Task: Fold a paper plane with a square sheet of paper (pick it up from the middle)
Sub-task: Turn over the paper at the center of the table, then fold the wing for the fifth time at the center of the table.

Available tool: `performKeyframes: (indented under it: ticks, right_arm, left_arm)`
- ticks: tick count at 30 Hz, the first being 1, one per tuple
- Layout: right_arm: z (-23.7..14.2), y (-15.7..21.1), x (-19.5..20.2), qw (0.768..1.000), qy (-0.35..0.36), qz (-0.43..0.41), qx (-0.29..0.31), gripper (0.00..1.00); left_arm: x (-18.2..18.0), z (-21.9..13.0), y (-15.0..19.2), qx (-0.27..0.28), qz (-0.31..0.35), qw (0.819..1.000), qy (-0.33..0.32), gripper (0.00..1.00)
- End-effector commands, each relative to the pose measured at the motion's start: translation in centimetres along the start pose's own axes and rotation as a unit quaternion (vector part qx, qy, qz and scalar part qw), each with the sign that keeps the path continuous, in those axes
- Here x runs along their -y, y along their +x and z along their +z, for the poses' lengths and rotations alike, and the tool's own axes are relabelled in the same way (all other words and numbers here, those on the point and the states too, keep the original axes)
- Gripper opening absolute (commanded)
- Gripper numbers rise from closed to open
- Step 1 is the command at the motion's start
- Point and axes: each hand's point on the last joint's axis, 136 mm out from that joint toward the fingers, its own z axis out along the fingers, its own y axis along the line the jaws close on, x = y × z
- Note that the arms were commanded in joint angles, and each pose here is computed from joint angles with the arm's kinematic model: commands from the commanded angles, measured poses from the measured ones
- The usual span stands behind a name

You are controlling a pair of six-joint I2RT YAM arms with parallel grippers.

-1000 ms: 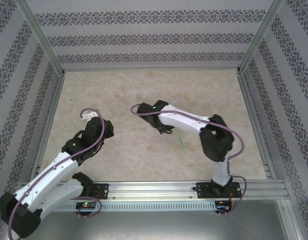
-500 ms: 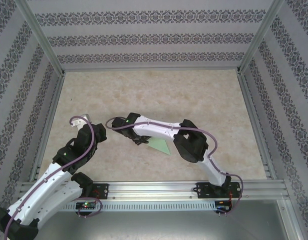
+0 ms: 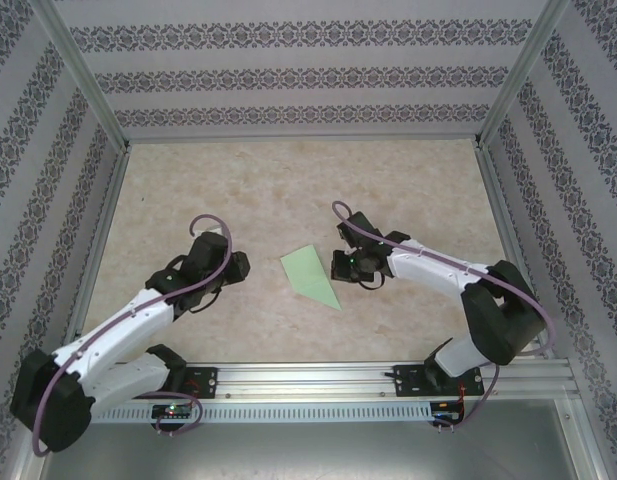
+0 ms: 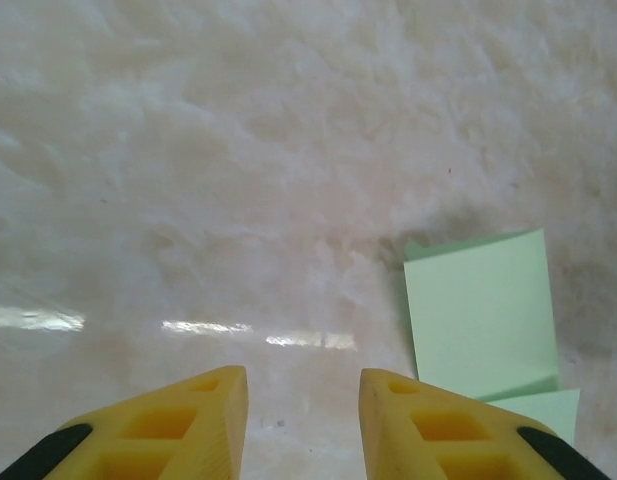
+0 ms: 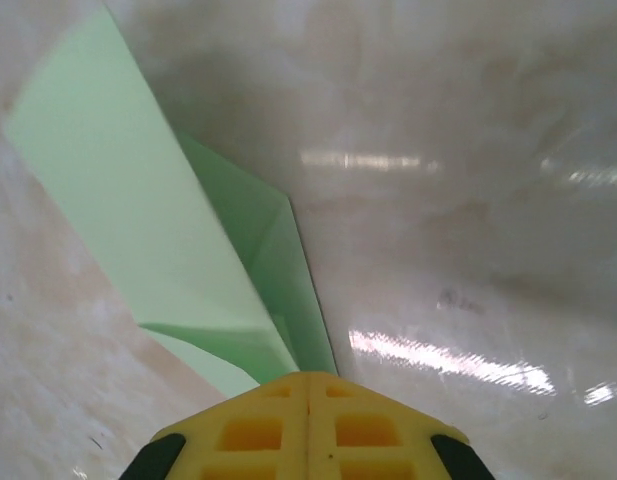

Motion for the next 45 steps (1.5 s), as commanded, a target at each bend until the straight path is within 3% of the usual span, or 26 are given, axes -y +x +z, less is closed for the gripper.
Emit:
performKeyframes:
  ticks: [1,10,17,27,36,45]
  right_arm:
    - [0.0,-0.8,-3.0,0.996,-0.085,-0.019,0.006,0.00]
    - [2.0,-0.6,-2.2,0.995,-0.100,-0.010,-0.026,0.00]
    - [2.0,-1.0,-0.6,0.997,-0.073,-0.004,-0.019,0.00]
    - [-1.5,-0.5,-3.2,0.991,-0.130,-0.038,0.008,0.03]
    - [0.3,0.9,-4.7,0.983,-0.172,-0.039,-0.039,0.03]
    - [2.9,-0.2,-2.4,0.990,-0.136,-0.013,-0.037,0.03]
  left_arm:
    - [3.5,0.3,-0.5,-0.010,0.002,0.998,0.061,0.35]
    - [4.7,3.5,2.5,-0.083,0.000,0.995,0.057,0.36]
    - [5.2,4.1,3.1,-0.095,-0.004,0.994,0.058,0.36]
    - [5.6,5.1,3.4,-0.106,0.007,0.993,0.048,0.37]
    - [5.4,5.3,4.0,-0.112,0.012,0.993,0.043,0.38]
    - [5.7,5.9,4.6,-0.128,0.014,0.991,0.046,0.38]
